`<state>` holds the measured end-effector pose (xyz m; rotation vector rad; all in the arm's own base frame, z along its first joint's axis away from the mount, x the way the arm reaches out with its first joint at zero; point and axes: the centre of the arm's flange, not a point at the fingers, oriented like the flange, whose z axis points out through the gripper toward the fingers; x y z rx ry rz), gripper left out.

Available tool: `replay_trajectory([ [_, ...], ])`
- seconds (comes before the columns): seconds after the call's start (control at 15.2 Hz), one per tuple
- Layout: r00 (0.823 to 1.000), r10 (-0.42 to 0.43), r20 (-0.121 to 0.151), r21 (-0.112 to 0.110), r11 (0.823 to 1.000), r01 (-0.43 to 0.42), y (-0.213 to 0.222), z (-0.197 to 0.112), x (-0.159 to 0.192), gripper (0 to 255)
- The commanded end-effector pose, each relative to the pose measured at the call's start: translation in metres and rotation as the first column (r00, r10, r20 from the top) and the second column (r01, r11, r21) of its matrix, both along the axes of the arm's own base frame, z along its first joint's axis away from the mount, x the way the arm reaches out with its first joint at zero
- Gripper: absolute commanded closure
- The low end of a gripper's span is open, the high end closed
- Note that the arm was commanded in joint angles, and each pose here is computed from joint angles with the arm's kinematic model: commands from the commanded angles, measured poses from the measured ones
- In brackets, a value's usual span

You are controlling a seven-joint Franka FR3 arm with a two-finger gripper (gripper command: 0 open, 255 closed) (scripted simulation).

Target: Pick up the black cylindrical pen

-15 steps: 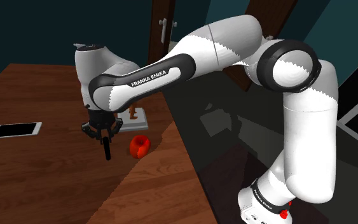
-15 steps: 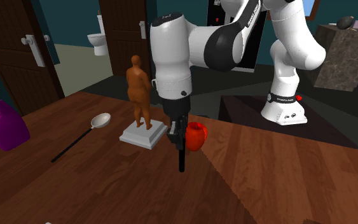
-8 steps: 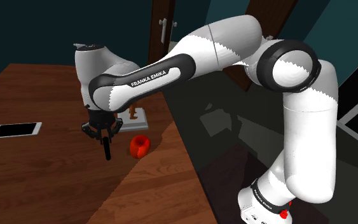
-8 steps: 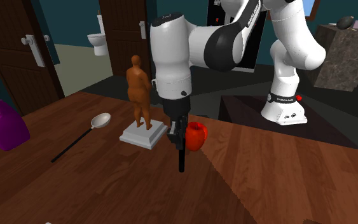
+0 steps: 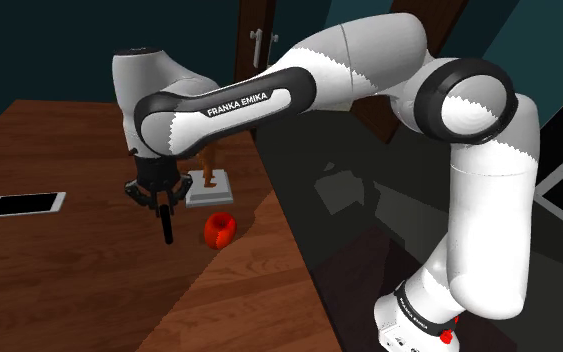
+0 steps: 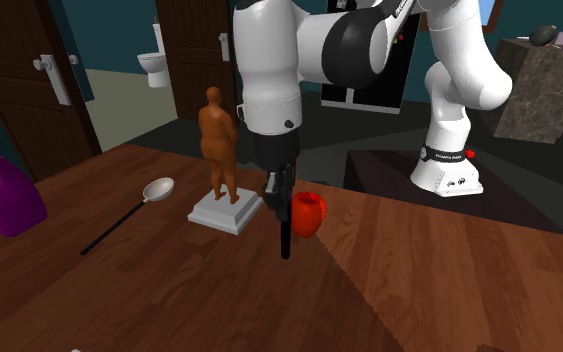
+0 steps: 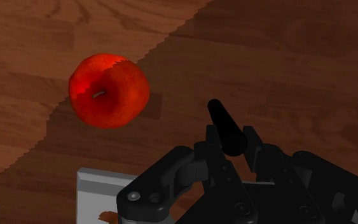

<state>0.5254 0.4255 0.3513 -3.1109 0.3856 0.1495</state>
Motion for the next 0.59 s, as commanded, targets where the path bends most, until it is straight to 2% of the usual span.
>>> replay_trajectory([
  [0.0,1.0,0.0,0.0,0.0,1.0,0.0,0.0,0.011,0.0,255],
  [0.4,1.0,0.0,0.0,0.0,1.0,0.0,0.0,0.042,0.0,255],
  [0.53,1.0,0.0,0.0,0.0,1.0,0.0,0.0,0.043,0.0,255],
])
